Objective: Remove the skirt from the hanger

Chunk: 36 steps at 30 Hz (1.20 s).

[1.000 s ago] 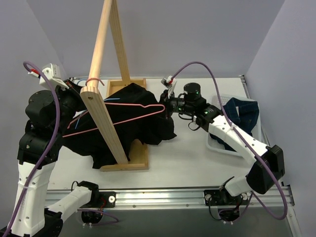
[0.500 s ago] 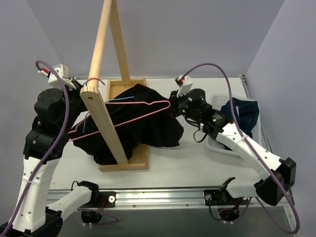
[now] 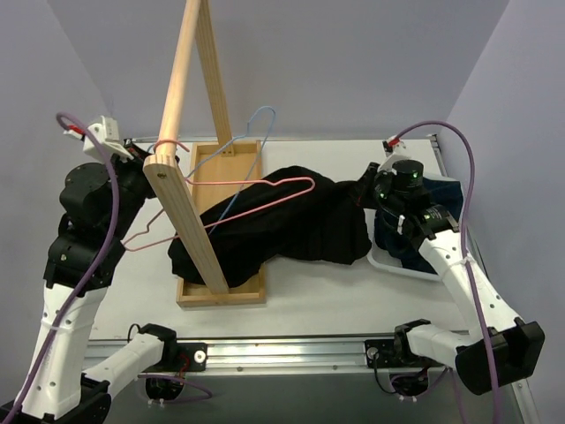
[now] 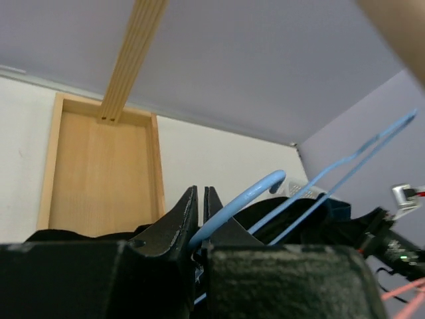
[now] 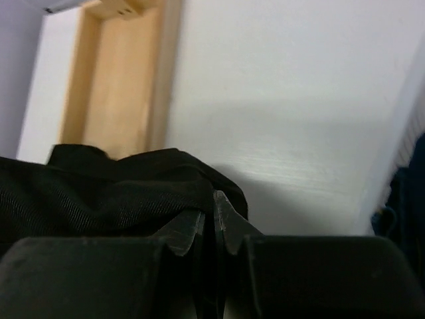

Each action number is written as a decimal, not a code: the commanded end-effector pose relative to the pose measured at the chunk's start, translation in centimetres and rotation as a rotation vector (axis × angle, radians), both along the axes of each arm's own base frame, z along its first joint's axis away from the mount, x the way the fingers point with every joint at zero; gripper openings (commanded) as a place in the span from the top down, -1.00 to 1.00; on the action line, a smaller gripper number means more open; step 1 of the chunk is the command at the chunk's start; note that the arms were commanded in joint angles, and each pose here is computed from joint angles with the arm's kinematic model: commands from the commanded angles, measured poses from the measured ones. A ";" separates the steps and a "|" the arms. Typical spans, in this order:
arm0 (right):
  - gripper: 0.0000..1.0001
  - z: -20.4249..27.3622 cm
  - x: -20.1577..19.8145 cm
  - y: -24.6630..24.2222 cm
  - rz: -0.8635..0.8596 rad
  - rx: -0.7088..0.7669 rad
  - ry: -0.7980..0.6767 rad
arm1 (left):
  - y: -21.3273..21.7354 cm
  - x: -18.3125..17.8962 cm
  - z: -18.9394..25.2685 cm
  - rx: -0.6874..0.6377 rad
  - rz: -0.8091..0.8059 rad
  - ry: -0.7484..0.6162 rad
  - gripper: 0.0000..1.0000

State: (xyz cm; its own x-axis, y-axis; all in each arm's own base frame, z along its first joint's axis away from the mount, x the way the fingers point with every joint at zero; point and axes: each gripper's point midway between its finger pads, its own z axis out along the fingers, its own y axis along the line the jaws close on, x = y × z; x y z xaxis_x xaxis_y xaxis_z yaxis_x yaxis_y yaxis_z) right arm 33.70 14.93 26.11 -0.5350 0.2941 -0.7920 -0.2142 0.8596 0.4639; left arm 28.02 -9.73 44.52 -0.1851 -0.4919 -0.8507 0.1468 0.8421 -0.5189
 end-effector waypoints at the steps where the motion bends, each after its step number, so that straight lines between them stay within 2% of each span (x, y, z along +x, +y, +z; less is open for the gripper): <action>1: 1.00 -3.2 1.3 -6.1 -0.224 -0.128 0.040 | 3.7 -1.6 2.8 0.048 0.135 -0.109 0.95; 6: 1.00 -4.1 1.0 -4.6 -0.149 -0.101 0.031 | 2.9 -1.6 4.3 -0.052 0.114 -0.151 0.95; 10: 1.00 -2.9 0.4 0.2 0.043 -0.044 -0.010 | 1.9 -1.3 4.8 -0.166 0.083 -0.170 0.95; 14: 1.00 -1.1 -2.3 8.4 0.304 -0.056 -0.096 | -0.3 -0.8 6.1 -0.348 -0.018 -0.218 0.95; 17: 1.00 -0.6 -3.2 11.4 0.377 -0.032 -0.106 | -1.6 0.4 6.0 -0.432 -0.066 -0.211 0.95; 23: 1.00 -1.6 -3.4 12.1 0.375 -0.030 -0.077 | -2.2 2.1 5.8 -0.408 -0.076 -0.205 0.95; 29: 1.00 -2.1 -2.3 9.7 0.260 -0.135 -0.068 | -1.0 2.6 5.2 -0.343 -0.009 -0.187 0.95; 31: 1.00 -2.1 -2.7 9.5 0.285 -0.171 -0.054 | -0.1 2.8 5.1 -0.340 0.045 -0.191 0.95; 33: 1.00 -1.7 -4.0 11.0 0.388 -0.133 -0.058 | 0.3 3.1 4.9 -0.351 0.069 -0.201 0.95; 36: 1.00 -1.3 -5.4 12.2 0.428 -0.116 -0.083 | 0.9 3.6 5.2 -0.386 0.100 -0.228 0.95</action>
